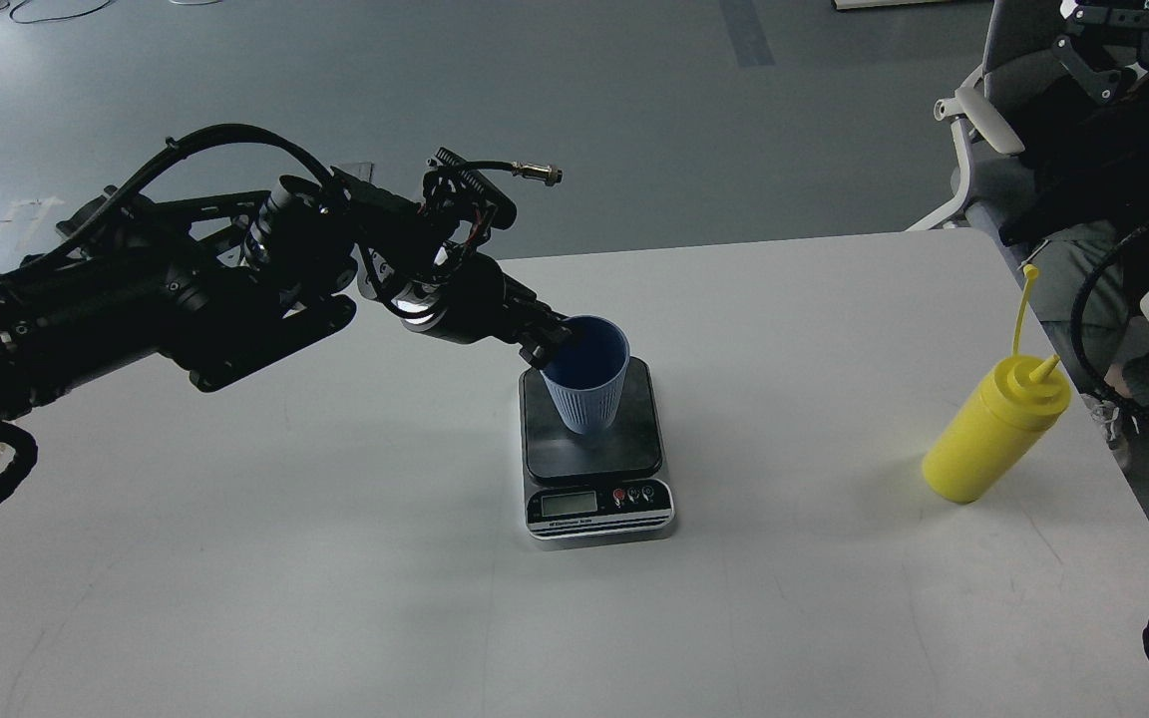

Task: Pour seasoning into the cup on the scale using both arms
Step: 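Lift the blue cup with the left gripper and lower it onto the scale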

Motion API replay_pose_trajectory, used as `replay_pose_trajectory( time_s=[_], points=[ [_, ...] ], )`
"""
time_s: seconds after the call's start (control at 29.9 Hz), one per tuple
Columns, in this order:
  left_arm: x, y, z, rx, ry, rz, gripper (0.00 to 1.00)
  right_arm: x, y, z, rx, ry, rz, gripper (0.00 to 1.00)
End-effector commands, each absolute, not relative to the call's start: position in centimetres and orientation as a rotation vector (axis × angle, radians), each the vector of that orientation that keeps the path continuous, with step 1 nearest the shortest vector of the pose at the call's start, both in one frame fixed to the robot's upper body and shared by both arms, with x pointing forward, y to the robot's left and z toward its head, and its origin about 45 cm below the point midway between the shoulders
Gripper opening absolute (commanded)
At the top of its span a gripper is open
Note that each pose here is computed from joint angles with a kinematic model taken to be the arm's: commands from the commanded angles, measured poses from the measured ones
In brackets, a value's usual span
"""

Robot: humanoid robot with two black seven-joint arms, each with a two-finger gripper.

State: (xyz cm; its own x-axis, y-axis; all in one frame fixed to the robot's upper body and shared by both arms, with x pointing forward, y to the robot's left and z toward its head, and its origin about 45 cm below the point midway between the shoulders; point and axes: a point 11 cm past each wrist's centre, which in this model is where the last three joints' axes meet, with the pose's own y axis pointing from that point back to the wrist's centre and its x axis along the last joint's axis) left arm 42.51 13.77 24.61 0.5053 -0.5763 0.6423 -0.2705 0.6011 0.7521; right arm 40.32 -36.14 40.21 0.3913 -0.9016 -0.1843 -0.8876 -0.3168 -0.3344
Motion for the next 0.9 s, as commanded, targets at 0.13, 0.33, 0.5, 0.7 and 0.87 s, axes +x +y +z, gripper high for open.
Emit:
replay_pose_trajectory(
  time_s=[0.13, 0.33, 0.5, 0.7, 0.87],
  points=[
    [42.3, 13.2, 24.0, 0.926, -1.070, -0.216, 0.13, 40.2, -36.1, 40.4, -2.276, 1.544, -0.061, 1.00],
    [42.2, 13.0, 23.8, 0.918, -1.063, -0.215, 0.14, 40.2, -36.1, 40.4, -2.277, 1.544, -0.060, 1.00],
    [42.1, 13.0, 23.6, 0.921, -1.065, -0.221, 0.14, 40.2, -36.1, 40.4, -2.276, 1.544, -0.061, 1.00],
    [42.1, 12.9, 23.7, 0.922, -1.068, -0.223, 0.19, 40.2, -36.1, 40.4, -2.276, 1.544, -0.061, 1.00],
    [42.4, 12.7, 24.4, 0.914, -1.071, -0.212, 0.44, 40.2, -36.1, 40.4, -2.277, 1.545, -0.058, 1.00]
  ],
)
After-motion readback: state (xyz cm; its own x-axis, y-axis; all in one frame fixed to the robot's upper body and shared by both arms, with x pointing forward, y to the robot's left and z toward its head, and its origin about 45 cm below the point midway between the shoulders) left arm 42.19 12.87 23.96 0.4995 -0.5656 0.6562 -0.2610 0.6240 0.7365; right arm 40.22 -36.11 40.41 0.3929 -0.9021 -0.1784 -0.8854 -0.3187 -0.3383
